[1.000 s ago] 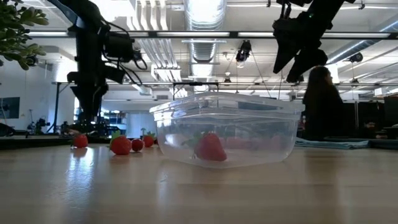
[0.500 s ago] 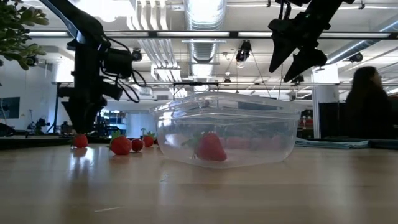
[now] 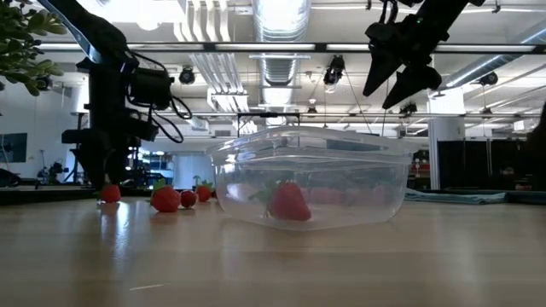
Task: Pick and placing Produce into tupperware
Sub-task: Put the strawberry into the transparent bin
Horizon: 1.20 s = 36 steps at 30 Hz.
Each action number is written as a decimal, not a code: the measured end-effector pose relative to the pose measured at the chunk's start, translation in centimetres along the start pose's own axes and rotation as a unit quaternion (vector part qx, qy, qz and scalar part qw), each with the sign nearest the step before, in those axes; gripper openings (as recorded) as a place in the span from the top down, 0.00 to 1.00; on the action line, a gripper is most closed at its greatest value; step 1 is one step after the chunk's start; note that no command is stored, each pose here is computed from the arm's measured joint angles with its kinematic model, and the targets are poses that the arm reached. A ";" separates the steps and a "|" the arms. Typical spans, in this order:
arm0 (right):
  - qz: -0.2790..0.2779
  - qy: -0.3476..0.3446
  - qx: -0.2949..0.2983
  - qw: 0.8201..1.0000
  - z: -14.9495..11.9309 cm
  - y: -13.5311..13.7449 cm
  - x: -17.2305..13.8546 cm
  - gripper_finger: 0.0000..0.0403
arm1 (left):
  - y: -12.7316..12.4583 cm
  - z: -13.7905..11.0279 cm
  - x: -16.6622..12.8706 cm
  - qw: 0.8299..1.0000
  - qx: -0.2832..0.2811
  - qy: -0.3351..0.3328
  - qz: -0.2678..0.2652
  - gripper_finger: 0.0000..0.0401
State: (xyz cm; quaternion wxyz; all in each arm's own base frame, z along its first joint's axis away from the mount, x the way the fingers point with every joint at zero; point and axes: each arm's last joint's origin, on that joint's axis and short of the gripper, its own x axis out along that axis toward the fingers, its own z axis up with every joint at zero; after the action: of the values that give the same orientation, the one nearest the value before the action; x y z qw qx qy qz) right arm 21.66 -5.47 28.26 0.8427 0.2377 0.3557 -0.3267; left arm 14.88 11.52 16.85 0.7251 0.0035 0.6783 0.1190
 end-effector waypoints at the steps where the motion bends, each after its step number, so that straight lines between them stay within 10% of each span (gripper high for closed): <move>1: 0.000 -0.001 -0.001 1.000 0.0 0.0 0.0 0.24 | -0.1 -0.1 0.3 1.000 0.000 0.000 0.000 0.27; 36: 0.016 -0.017 0.012 1.000 0.0 0.2 0.4 0.26 | 0.0 0.3 1.9 1.000 -0.006 -0.003 0.011 0.71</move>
State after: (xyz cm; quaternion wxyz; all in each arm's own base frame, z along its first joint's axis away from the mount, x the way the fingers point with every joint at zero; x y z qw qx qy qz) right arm 22.02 -5.53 27.99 0.8505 0.2482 0.3339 -0.3218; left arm 15.28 11.86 14.95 0.7258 0.0070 0.6754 0.1304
